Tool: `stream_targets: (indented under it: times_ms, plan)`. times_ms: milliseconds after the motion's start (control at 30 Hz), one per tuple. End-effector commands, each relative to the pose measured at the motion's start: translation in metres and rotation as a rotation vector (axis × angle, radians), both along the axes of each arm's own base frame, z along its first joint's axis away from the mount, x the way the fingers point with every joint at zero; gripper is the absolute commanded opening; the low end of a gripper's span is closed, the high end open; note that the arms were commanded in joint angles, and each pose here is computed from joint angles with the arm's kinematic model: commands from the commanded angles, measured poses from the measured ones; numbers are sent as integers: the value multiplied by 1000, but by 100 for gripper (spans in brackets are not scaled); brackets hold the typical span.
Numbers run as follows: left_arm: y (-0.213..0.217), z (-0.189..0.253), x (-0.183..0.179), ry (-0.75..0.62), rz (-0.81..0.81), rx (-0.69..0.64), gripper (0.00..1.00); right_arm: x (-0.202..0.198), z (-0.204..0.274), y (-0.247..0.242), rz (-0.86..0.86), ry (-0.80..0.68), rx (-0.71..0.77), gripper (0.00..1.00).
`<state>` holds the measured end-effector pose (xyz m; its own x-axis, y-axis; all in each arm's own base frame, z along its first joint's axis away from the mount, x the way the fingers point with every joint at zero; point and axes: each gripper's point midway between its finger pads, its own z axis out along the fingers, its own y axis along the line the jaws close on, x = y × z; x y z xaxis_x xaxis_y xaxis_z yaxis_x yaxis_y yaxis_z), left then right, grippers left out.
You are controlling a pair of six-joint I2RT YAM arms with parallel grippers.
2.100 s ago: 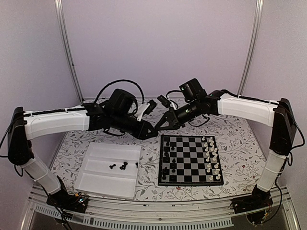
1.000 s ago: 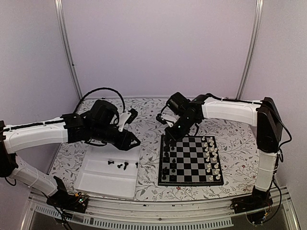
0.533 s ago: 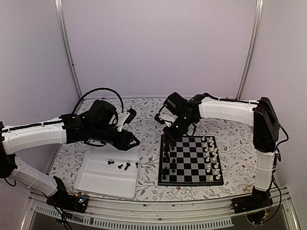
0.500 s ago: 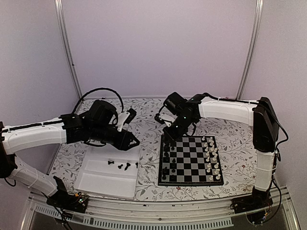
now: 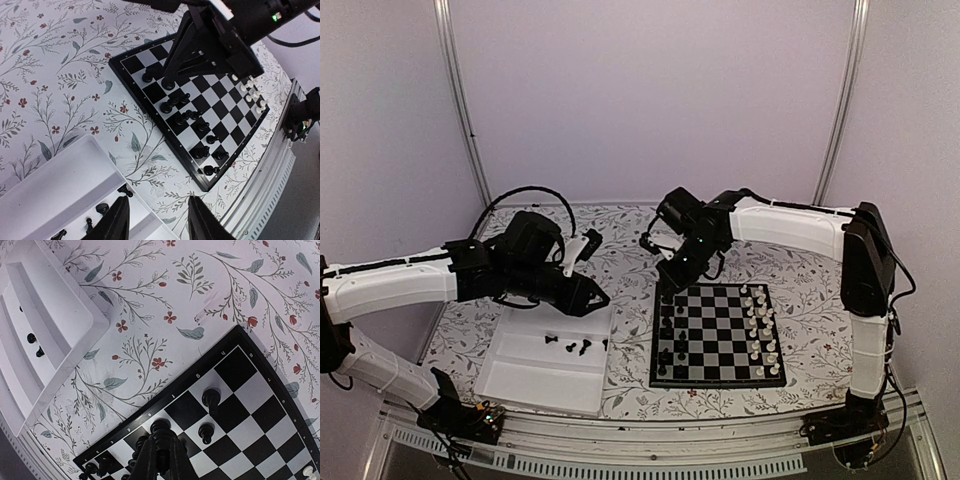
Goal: Set up the chess pieces on the board
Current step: Place the chess piece on the chessboard.
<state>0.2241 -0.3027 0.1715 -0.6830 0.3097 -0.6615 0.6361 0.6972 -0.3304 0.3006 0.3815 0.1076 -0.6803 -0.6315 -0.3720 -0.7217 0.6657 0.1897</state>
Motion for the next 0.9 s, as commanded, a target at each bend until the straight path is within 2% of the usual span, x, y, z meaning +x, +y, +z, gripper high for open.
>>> stream_targets:
  times_ms: [0, 867]
  plan:
    - [1, 1, -5, 10, -3, -2, 42, 3, -18, 0, 6, 4, -52, 3]
    - [1, -8, -4, 30, 0, 19, 43, 4, -53, 0, 17, 37, -102, 3]
